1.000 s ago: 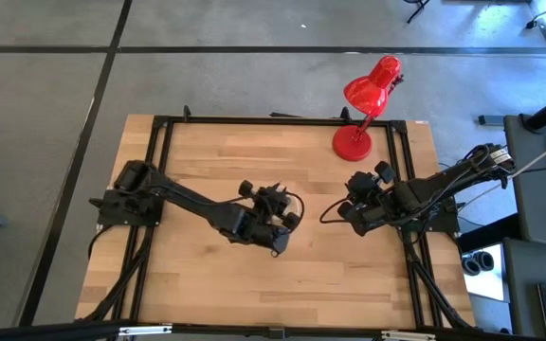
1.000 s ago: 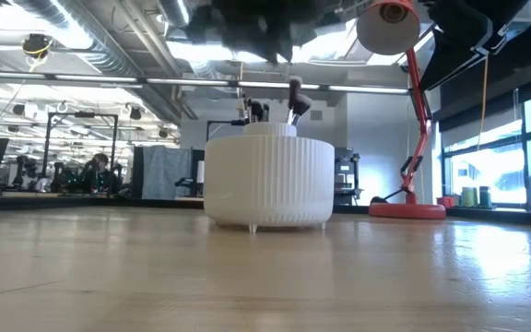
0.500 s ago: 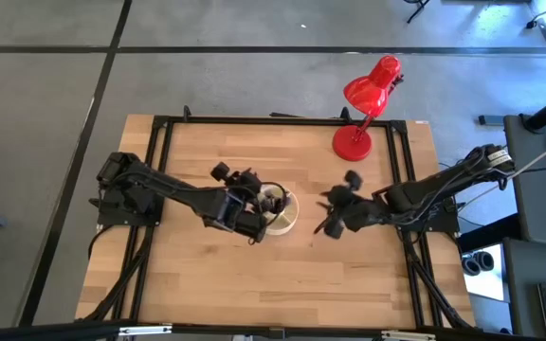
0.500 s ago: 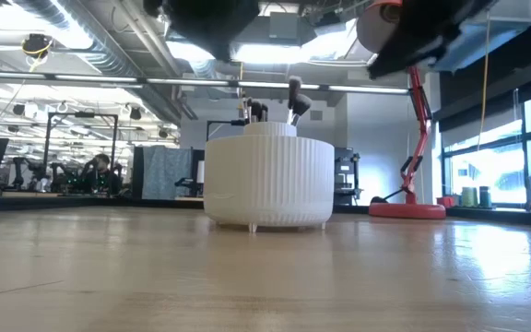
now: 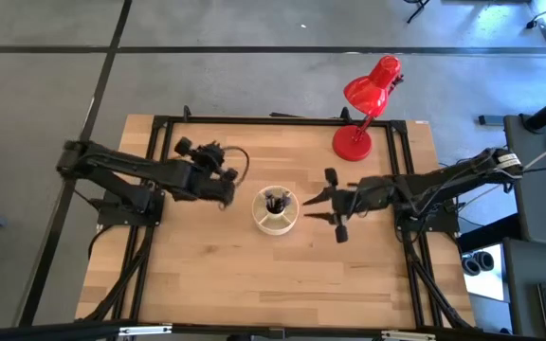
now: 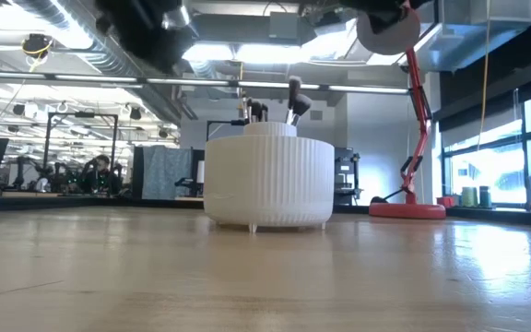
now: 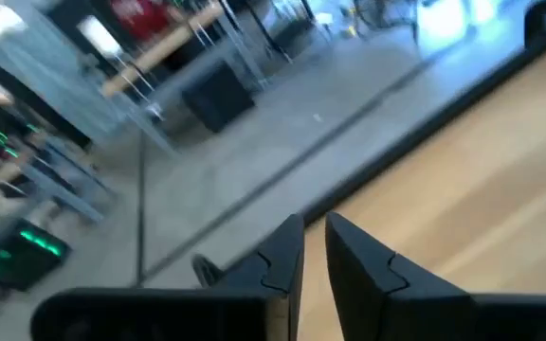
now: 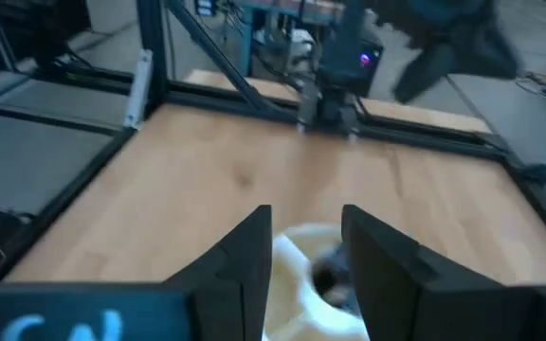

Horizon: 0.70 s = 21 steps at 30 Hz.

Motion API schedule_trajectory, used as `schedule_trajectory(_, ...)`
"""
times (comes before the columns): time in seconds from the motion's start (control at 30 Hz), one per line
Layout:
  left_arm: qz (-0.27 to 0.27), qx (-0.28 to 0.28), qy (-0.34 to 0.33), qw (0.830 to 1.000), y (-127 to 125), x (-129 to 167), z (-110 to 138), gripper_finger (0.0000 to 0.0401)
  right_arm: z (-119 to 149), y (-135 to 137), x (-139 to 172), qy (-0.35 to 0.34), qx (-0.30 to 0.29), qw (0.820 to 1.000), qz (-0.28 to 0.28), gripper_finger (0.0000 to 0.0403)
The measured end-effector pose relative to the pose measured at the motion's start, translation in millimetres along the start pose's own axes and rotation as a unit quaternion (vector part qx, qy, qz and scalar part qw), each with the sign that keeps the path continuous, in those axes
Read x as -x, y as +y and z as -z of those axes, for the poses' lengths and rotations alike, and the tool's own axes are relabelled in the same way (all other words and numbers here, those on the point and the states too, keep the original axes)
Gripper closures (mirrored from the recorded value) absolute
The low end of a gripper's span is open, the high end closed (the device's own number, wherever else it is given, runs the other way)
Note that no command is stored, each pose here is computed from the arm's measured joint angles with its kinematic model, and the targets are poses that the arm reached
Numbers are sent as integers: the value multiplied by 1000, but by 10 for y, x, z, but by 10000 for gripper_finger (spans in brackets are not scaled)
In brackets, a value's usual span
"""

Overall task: Put items in baskets/containers
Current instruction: Return to Home Position

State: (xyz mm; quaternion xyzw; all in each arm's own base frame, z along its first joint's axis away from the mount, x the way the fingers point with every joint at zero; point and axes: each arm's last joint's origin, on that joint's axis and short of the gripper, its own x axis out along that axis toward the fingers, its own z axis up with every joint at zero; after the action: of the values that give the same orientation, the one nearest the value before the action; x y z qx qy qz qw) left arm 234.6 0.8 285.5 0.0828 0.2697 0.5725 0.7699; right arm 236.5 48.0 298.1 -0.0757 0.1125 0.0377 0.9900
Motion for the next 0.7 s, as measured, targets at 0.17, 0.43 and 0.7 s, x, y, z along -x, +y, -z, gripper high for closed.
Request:
schedule_trajectory(0.17, 98, 2, 18, 995, 38, -297, 149, 369, 20, -265, 253, 35, 6, 999, 35, 273)
schedule_trajectory(0.43, 366, 60, -178, 911, 16, -517, 199, 384, 484, -391, 571, -36, -57, 997, 24, 273)
schedule_trajectory(0.7, 430, 138, -329, 829, 385, -591, 570, 390, 848, -374, 884, -132, -91, 987, 7, 273)
